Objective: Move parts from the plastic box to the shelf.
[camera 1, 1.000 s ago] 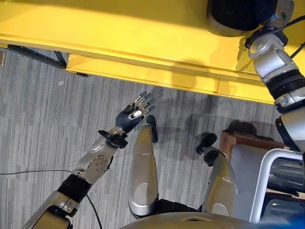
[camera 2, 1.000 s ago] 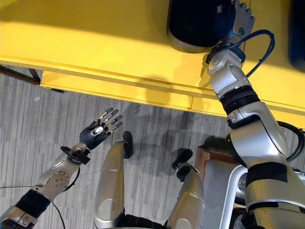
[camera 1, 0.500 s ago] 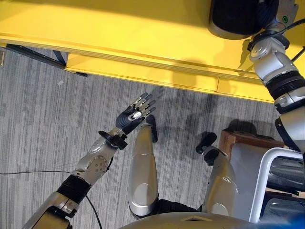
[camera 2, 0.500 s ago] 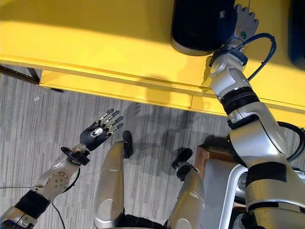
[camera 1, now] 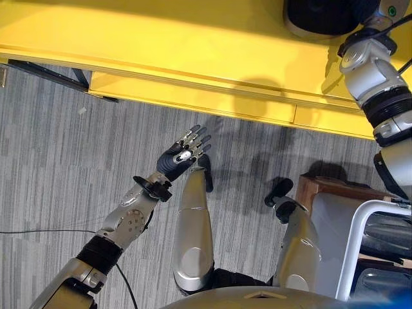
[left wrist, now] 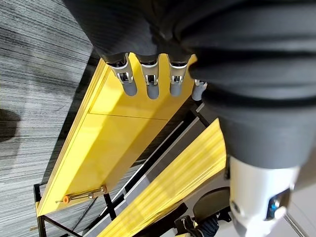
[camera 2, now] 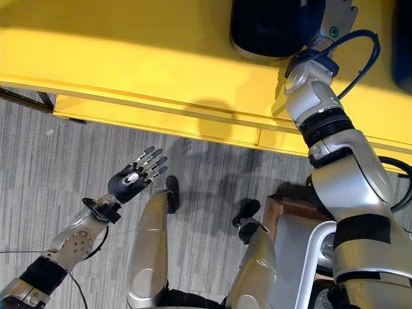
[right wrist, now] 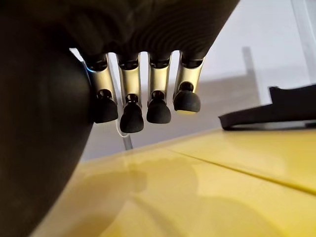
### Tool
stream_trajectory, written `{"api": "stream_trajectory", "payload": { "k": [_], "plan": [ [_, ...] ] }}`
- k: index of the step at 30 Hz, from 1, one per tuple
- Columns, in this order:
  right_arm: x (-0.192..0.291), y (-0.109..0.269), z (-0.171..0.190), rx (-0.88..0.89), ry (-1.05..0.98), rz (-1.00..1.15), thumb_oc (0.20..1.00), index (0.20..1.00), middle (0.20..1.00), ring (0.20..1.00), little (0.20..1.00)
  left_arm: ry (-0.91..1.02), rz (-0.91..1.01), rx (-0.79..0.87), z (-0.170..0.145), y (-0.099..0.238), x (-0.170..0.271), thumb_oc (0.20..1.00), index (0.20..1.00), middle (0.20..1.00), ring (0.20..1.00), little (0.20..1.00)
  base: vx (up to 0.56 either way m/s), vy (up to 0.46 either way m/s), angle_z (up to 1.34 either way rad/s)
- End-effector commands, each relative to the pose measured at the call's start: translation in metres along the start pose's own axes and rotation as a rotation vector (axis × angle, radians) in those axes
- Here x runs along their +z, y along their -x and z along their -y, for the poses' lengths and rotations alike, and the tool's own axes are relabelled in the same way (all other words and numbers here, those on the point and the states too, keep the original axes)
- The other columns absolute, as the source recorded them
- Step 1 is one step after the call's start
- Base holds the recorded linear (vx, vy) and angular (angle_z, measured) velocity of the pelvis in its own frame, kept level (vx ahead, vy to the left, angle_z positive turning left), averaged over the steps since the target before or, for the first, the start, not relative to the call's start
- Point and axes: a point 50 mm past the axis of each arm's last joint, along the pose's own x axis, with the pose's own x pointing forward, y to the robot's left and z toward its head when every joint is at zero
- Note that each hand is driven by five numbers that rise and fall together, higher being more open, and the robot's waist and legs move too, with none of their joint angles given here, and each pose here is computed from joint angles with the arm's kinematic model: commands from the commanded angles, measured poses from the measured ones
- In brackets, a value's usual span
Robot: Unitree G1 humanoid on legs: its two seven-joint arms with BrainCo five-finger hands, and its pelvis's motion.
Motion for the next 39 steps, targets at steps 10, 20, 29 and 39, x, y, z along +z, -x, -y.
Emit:
{"api": "stream_trajectory", "payload": {
  "k": [10,20,29,39],
  "plan": [
    [0.009,-0.032,0.056,-0.17,-0.015,0.043,1.0,1.0,1.0,1.0,1.0,0.036,0.005,-0.104,0.02,-0.006,0.001,1.0,1.0,1.0,1.0,1.0,0.01,-0.003,0.02],
    [0.006,-0.03,0.049,-0.151,-0.043,-0.005,1.0,1.0,1.0,1.0,1.0,0.051,0.0,-0.113,0.021,-0.011,0.002,1.0,1.0,1.0,1.0,1.0,0.0,0.0,-0.01],
    [0.009,-0.028,0.047,-0.178,-0.081,0.024,1.0,1.0,1.0,1.0,1.0,0.065,0.004,-0.11,0.02,-0.012,0.001,1.0,1.0,1.0,1.0,1.0,0.0,0.0,0.0],
    [-0.001,-0.014,0.018,0.052,-0.377,-0.135,1.0,1.0,1.0,1.0,1.0,0.071,0.004,-0.096,0.02,-0.012,-0.001,1.0,1.0,1.0,1.0,1.0,0.0,-0.005,-0.01]
  ]
}}
